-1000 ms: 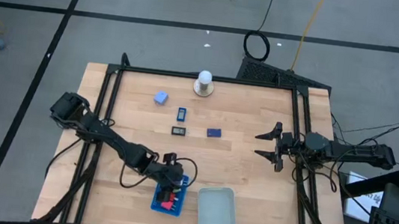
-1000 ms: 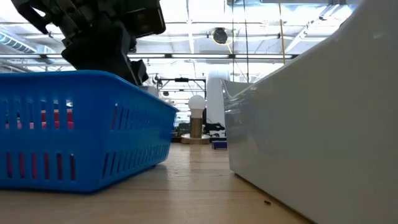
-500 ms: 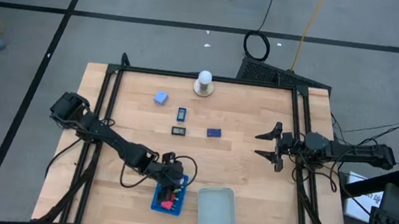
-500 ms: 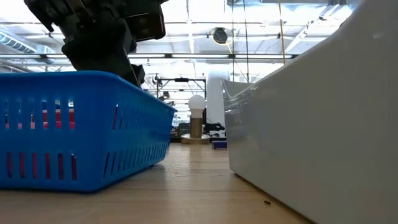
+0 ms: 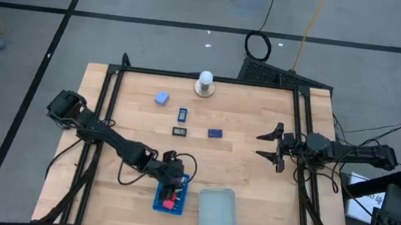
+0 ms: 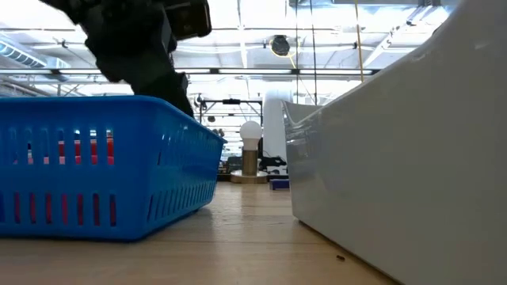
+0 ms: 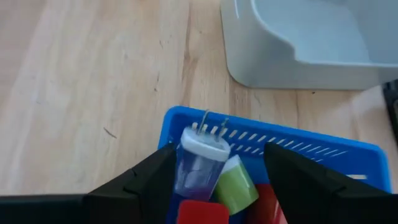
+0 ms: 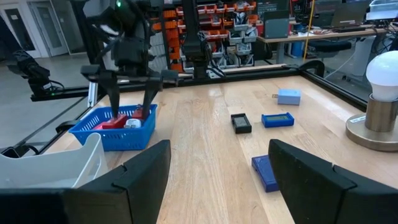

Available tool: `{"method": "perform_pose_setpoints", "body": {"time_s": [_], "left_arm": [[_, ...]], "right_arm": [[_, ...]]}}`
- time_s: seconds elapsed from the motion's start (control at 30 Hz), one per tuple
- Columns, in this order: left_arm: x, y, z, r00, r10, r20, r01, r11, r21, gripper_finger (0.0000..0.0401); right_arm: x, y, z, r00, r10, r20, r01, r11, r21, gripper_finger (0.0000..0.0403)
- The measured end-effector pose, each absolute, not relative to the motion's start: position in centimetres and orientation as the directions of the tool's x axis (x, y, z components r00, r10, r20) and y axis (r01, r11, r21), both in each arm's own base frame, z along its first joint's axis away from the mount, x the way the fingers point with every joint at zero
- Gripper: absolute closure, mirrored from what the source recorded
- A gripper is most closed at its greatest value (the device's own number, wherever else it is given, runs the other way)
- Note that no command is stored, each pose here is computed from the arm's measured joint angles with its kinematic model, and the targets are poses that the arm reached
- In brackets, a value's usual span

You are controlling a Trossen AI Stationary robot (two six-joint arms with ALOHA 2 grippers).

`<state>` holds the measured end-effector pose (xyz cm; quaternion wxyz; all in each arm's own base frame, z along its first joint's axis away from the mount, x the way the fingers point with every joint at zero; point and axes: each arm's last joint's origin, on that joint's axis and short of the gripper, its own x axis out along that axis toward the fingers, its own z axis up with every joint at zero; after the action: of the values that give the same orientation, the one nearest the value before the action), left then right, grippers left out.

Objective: Pick & Place Office items
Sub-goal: Put the white charger adapter into the blue bin

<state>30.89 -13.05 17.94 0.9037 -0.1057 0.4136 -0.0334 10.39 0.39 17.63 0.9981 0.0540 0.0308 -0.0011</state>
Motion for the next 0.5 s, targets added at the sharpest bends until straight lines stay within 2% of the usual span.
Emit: {"method": "perform_pose_setpoints", "body": {"time_s": [0.23,0.4,0.5], "left_arm": [[29.9,-12.4,21.6,0.744,-0.126,-0.656,-0.012,0.979,-0.203,0.0155],[28.8,-11.7,24.2,0.806,-0.068,-0.588,-0.006,0.992,-0.123,0.0155],[28.1,-11.2,24.8,0.800,-0.038,-0.598,-0.008,0.997,-0.073,0.0155]], "right_arm": [[10.4,0.4,17.6,0.998,0.001,-0.061,0.006,0.994,0.108,0.0140],[10.4,0.4,17.6,0.998,0.001,-0.062,0.006,0.994,0.108,0.0140],[10.4,0.4,17.6,0.998,0.001,-0.061,0.006,0.994,0.108,0.0140]]}}
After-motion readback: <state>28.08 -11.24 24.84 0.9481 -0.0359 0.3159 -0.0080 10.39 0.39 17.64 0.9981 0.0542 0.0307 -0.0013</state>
